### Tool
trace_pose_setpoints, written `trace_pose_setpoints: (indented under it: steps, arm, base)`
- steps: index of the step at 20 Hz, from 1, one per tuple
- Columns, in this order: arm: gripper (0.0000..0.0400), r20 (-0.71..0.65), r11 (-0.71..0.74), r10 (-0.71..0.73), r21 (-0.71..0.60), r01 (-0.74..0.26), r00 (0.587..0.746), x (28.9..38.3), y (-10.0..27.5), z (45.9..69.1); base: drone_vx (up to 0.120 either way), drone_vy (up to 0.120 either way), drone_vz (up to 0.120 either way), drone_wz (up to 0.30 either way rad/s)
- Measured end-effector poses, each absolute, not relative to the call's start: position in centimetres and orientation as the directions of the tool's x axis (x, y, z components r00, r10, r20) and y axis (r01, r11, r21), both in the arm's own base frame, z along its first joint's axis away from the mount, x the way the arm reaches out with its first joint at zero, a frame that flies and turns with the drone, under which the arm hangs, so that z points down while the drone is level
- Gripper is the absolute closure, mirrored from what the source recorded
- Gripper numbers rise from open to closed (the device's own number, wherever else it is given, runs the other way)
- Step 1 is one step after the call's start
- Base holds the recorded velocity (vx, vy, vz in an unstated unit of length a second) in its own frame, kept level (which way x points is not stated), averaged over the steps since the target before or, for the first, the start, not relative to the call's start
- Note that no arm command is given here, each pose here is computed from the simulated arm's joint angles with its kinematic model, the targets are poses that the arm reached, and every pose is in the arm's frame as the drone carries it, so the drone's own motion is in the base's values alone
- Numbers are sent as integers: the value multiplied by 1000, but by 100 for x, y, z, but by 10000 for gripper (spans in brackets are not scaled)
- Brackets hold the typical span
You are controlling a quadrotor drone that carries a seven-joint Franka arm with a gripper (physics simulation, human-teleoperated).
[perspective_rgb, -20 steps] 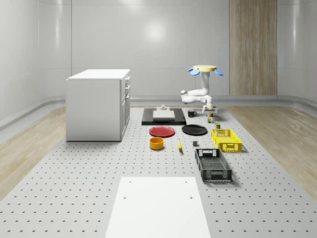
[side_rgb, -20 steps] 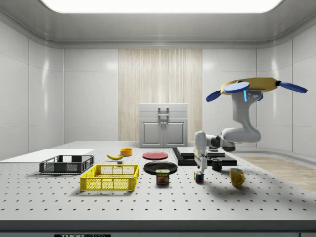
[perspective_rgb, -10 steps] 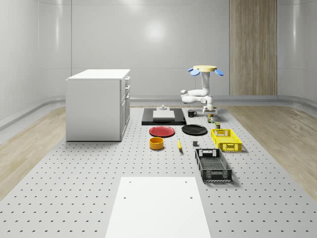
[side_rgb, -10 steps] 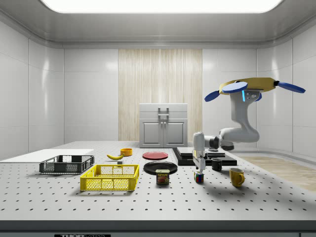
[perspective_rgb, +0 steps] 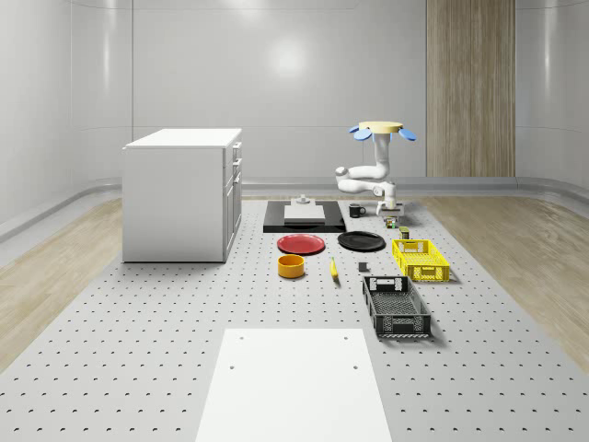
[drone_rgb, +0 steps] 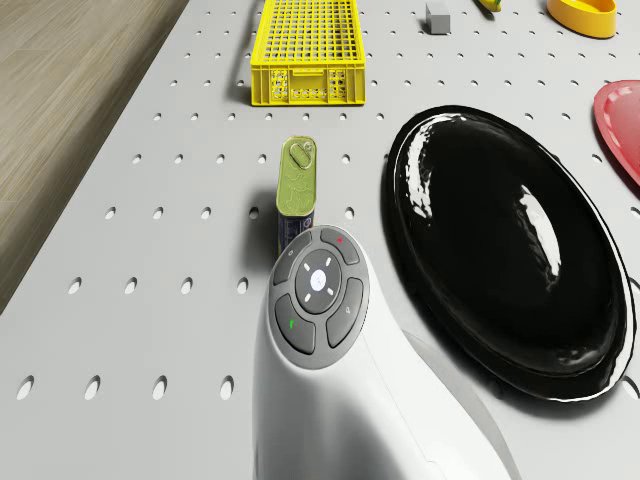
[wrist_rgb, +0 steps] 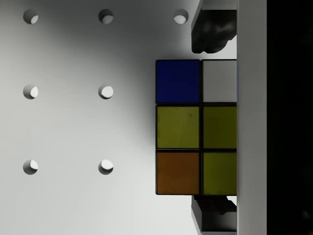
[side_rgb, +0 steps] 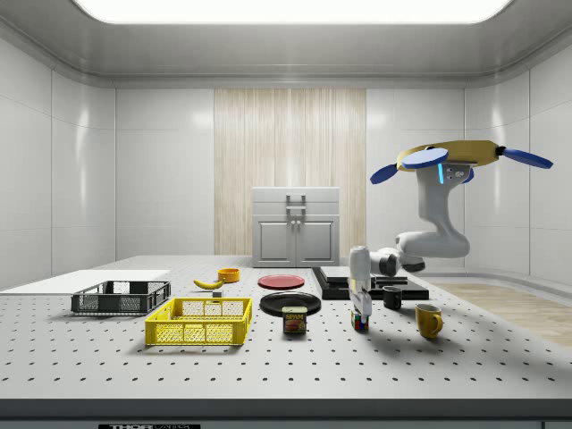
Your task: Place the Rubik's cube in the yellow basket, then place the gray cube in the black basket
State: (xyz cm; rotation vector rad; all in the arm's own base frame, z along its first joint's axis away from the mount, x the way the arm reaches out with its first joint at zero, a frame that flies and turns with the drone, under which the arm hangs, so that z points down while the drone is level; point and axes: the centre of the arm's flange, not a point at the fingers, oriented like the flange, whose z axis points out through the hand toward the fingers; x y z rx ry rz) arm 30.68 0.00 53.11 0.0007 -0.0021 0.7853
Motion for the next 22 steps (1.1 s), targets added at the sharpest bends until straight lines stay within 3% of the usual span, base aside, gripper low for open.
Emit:
trace_pose_setpoints:
  steps: [12,14,16,22]
  arm:
    - [0,2,707,707,0,-707,707,3068,0,5383]
    - [59,2,707,707,0,-707,707,3068,0,5384]
    - [91,2,707,707,0,-707,707,3068,1,5386]
    - [113,-1,704,710,-2,-710,704,3069,3,5388]
  base:
    - [0,0,0,0]
    - [0,0,0,0]
    - [0,0,0,0]
    - [0,0,0,0]
